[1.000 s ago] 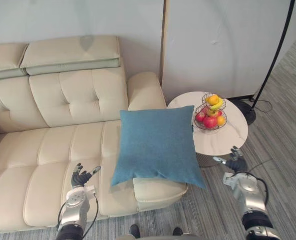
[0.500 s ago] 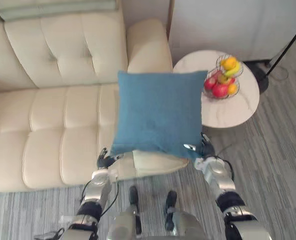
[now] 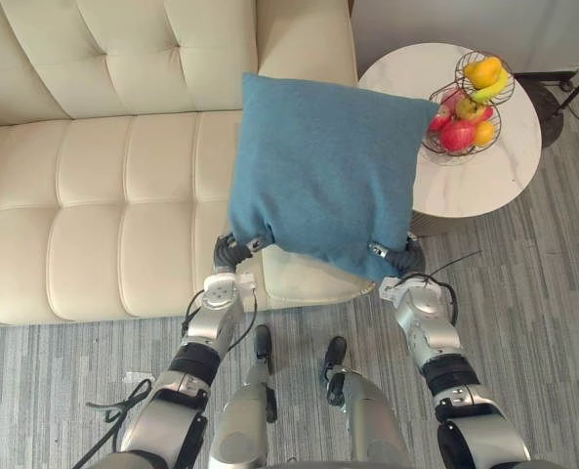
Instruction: Pick up cushions and gather them together orderly.
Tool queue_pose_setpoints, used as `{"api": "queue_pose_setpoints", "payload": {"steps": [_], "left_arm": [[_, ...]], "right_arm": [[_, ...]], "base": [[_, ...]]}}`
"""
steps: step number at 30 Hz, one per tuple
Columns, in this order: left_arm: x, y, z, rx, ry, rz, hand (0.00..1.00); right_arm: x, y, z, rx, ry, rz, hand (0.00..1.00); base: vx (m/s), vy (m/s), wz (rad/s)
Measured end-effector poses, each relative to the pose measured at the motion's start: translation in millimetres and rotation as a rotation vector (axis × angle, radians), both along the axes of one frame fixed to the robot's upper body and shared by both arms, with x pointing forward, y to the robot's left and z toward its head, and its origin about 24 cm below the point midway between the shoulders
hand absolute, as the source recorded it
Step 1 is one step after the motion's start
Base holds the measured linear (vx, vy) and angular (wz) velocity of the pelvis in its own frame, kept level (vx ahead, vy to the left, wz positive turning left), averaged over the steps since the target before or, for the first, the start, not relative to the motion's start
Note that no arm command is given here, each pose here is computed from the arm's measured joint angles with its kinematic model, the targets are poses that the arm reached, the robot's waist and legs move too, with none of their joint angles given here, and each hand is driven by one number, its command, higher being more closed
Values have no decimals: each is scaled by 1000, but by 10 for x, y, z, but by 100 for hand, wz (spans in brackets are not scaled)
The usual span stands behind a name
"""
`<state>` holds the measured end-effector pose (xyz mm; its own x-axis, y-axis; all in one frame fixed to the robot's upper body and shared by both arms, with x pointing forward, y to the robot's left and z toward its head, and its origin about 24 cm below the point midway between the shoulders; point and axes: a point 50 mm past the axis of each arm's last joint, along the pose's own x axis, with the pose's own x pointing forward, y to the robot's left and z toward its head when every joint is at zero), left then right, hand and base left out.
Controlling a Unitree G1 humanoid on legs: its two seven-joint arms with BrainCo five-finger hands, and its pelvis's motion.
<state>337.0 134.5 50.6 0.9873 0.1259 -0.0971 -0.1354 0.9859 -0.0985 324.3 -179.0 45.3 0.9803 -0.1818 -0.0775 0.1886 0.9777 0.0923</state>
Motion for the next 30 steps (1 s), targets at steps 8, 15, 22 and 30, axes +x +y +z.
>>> {"api": "queue_pose_setpoints", "payload": {"steps": [8,15,22,30], "left_arm": [[-57,-88,99,-2,-69,-54,100],[-357,-36,-254,-23,28,-78,100],[-724,-43,-416,-99,68,-94,100],[-1100,-133,-463,-229,88,-88,100]], "right_arm": [[-184,17,-233,44,67,15,100],[-460,-6,-556,52,176,42,100],[-759,40,-612,87,182,57,100],[-1180,117,-463,171,98,22,100]], "base": [[49,5,-3],[43,10,-6],[20,15,-13],[36,-29,36]]}}
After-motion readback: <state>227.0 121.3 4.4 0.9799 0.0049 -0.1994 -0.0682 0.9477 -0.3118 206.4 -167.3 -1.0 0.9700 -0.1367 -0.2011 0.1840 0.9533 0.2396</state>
